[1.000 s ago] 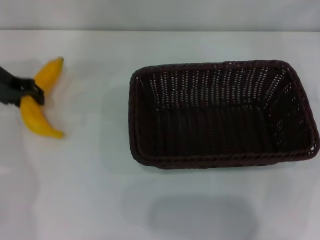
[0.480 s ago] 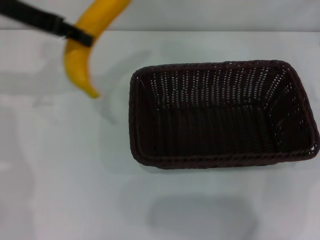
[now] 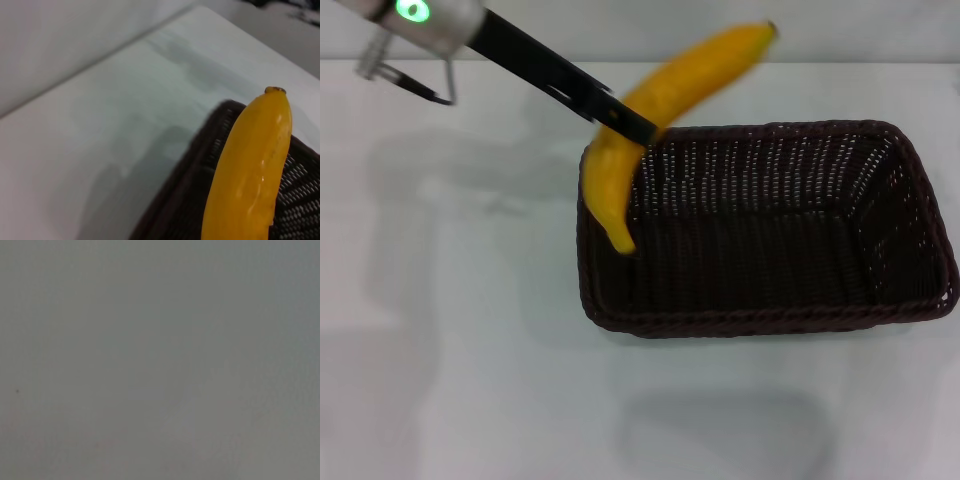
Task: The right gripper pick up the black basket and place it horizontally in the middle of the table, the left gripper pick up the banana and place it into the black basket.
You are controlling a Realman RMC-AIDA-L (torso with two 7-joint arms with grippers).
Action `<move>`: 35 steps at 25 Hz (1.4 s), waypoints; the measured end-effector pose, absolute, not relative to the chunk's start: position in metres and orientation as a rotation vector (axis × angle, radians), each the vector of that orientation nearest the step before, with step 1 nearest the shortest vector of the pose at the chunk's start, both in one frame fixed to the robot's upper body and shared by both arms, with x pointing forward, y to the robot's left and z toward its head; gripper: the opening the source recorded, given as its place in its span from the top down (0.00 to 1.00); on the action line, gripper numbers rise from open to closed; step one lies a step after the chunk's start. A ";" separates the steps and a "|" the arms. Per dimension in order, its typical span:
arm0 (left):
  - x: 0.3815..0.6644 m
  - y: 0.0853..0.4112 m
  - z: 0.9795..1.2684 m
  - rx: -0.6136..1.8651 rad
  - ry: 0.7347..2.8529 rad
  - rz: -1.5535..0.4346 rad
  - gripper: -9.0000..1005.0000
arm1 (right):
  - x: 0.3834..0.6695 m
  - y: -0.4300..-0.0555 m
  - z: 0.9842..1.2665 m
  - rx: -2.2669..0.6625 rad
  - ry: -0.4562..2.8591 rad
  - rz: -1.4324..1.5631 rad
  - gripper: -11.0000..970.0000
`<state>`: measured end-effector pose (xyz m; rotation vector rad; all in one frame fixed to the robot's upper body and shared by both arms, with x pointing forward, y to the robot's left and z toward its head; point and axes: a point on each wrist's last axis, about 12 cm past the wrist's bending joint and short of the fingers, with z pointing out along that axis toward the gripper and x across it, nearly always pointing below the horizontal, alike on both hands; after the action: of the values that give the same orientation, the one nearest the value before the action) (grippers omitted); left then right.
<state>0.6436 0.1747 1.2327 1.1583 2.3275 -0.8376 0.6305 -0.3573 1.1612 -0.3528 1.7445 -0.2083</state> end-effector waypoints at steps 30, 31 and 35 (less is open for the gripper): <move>0.582 0.308 1.170 0.629 1.603 -0.434 0.13 | 0.608 -0.381 1.148 -0.203 1.698 0.018 0.36; 0.577 0.315 1.165 0.599 1.578 -0.418 0.13 | 0.605 -0.385 1.146 -0.191 1.685 0.060 0.36; 0.553 0.342 1.137 0.446 1.495 -0.352 0.13 | 0.583 -0.402 1.127 -0.143 1.575 0.183 0.36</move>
<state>0.5528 0.3422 1.1372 0.4463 1.4947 -0.3521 0.5835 -0.4016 1.1273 -0.1432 1.5750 0.1834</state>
